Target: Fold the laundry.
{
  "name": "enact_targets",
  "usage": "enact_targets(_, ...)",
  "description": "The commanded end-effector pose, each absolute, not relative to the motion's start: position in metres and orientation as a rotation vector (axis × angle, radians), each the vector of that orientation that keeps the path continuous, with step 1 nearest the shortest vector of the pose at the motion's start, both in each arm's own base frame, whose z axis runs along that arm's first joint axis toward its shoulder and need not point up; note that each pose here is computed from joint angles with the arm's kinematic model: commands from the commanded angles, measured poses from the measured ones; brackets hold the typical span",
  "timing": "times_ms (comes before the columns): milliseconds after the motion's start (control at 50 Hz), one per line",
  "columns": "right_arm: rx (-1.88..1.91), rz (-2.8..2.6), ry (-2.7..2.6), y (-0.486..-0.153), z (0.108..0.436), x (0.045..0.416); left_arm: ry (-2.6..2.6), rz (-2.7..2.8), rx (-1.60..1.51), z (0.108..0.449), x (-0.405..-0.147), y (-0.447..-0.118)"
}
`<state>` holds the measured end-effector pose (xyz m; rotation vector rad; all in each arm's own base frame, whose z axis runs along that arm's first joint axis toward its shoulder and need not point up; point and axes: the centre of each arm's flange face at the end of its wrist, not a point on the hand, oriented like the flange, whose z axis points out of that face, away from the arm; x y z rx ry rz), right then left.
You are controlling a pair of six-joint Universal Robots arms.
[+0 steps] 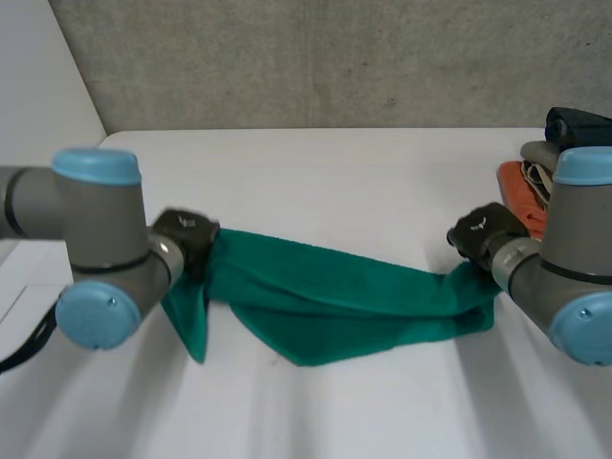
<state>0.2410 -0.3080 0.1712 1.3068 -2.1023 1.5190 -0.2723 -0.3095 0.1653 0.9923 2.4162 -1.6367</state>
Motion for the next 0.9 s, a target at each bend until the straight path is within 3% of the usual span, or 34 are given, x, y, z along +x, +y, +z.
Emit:
enact_targets(20, 1.091, 1.873, -1.849, -0.350, 0.215, 0.266, 2.065, -2.137, 0.793, 0.255, -0.275, -0.364)
enact_targets(80, 0.885, 2.063, -1.710, -0.370, 0.254, 0.270, 1.859, -2.340, 0.697, 0.304, -0.271, -0.379)
enact_targets(100, 0.735, 2.188, -1.612, -0.380, 0.282, 0.270, 1.708, -2.463, 0.620, 0.338, -0.266, -0.385)
enact_targets(160, 0.435, 2.424, -1.387, -0.389, 0.343, 0.264, 1.447, -2.666, 0.454, 0.399, -0.250, -0.387)
enact_targets(240, 0.257, 2.599, -1.192, -0.383, 0.390, 0.261, 1.298, -2.842, 0.320, 0.442, -0.236, -0.380)
enact_targets(300, 0.274, 2.625, -1.175, -0.380, 0.397, 0.263, 1.313, -2.872, 0.313, 0.446, -0.230, -0.378)
enact_targets(380, 0.410, 2.601, -1.259, -0.377, 0.383, 0.272, 1.475, -2.802, 0.370, 0.422, -0.223, -0.381)
enact_targets(460, 0.596, 2.488, -1.461, -0.376, 0.342, 0.275, 1.699, -2.672, 0.480, 0.375, -0.224, -0.382)
enact_targets(560, 0.803, 2.330, -1.698, -0.362, 0.284, 0.277, 2.003, -2.462, 0.714, 0.292, -0.241, -0.371)
enact_targets(600, 0.828, 2.321, -1.717, -0.358, 0.278, 0.277, 2.073, -2.407, 0.774, 0.270, -0.247, -0.366)
enact_targets(680, 0.845, 2.372, -1.705, -0.340, 0.290, 0.282, 2.185, -2.327, 0.888, 0.234, -0.270, -0.354)
enact_targets(900, 0.916, 2.573, -1.663, -0.278, 0.363, 0.298, 2.239, -2.336, 0.883, 0.230, -0.314, -0.358)
